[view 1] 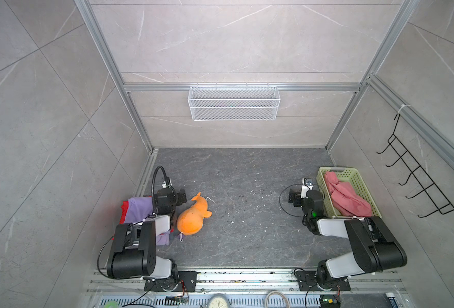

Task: Fold and stack the t-shirts
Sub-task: 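Reach the right gripper into the green basket while the left arm rises forward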

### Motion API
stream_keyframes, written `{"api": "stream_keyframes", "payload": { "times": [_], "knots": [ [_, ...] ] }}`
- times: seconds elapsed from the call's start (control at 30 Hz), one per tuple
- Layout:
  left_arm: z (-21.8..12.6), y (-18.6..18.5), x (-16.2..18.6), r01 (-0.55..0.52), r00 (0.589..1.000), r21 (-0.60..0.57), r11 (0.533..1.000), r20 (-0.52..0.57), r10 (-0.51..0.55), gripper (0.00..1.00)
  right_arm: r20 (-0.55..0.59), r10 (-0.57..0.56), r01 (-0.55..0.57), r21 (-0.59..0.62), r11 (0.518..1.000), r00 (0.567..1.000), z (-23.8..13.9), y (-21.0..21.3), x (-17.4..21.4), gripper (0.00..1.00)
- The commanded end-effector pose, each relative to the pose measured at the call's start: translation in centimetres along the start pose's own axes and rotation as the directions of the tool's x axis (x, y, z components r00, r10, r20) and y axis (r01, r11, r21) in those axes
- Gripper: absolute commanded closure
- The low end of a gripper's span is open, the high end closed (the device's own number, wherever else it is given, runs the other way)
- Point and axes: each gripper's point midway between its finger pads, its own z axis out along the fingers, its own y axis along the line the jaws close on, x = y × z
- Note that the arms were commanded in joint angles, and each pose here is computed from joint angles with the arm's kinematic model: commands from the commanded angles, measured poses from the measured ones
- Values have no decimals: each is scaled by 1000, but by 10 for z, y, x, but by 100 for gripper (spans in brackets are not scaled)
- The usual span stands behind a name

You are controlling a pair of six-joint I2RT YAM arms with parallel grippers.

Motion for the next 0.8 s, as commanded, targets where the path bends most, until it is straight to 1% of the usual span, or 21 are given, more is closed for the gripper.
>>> {"api": "stream_keyframes", "payload": {
  "times": [0.0, 0.07, 0.1, 0.17, 0.2, 0.23, 0.3, 0.4, 0.43, 0.5, 0.53, 0.57, 0.63, 0.7, 0.73, 0.77],
  "knots": [
    [-29, -30, -54, -5, 1000, 135, 991, 13, 4, 0, -94, 12, -17, -61, 998, 996, -9, 11, -39, 0],
    [-47, -45, -77, 52, 998, 197, 979, 30, -59, 0, -129, 34, -53, -145, 988, 991, -17, 27, -54, 0],
    [-56, -52, -86, 99, 994, 222, 970, 23, -107, 0, -143, 69, -94, -174, 980, 987, -22, 34, -62, 0],
    [-72, -67, -99, 214, 976, 285, 934, -35, -213, 0, -164, 140, -182, -275, 944, 976, -35, 56, -77, 0],
    [-78, -77, -103, 289, 957, 317, 903, -84, -277, 0, -188, 180, -233, -316, 920, 965, -42, 67, -82, 0],
    [-86, -93, -105, 350, 937, 370, 861, -135, -323, 0, -213, 221, -285, -351, 892, 952, -51, 79, -86, 1],
    [-100, -126, -105, 440, 898, 451, 777, -227, -377, 0, -256, 283, -371, -426, 825, 924, -69, 107, -90, 1],
    [-124, -183, -93, 504, 864, 524, 687, -325, -385, 0, -315, 340, -458, -485, 745, 886, -98, 149, -86, 1],
    [-132, -202, -88, 518, 855, 539, 665, -352, -380, 0, -339, 355, -486, -493, 722, 871, -107, 163, -80, 0],
    [-146, -235, -76, 536, 842, 566, 626, -410, -351, 0, -380, 387, -537, -484, 690, 840, -119, 181, -68, 0],
    [-152, -247, -71, 549, 833, 570, 611, -436, -342, 0, -399, 394, -556, -492, 670, 828, -126, 191, -63, 1],
    [-157, -256, -68, 553, 830, 577, 601, -444, -337, 0, -411, 395, -565, -491, 663, 822, -132, 198, -59, 0],
    [-169, -270, -66, 535, 843, 599, 596, -424, -330, 0, -423, 392, -570, -493, 657, 817, -144, 212, -52, 1],
    [-175, -273, -66, 514, 857, 615, 598, -398, -327, 0, -425, 389, -569, -490, 660, 817, -151, 219, -48, 0],
    [-177, -274, -67, 517, 856, 629, 581, -396, -333, 0, -419, 392, -568, -494, 658, 819, -153, 219, -49, 1],
    [-176, -273, -66, 536, 844, 621, 572, -407, -349, 0, -413, 410, -578, -501, 644, 814, -155, 219, -52, 0]
  ]
}}
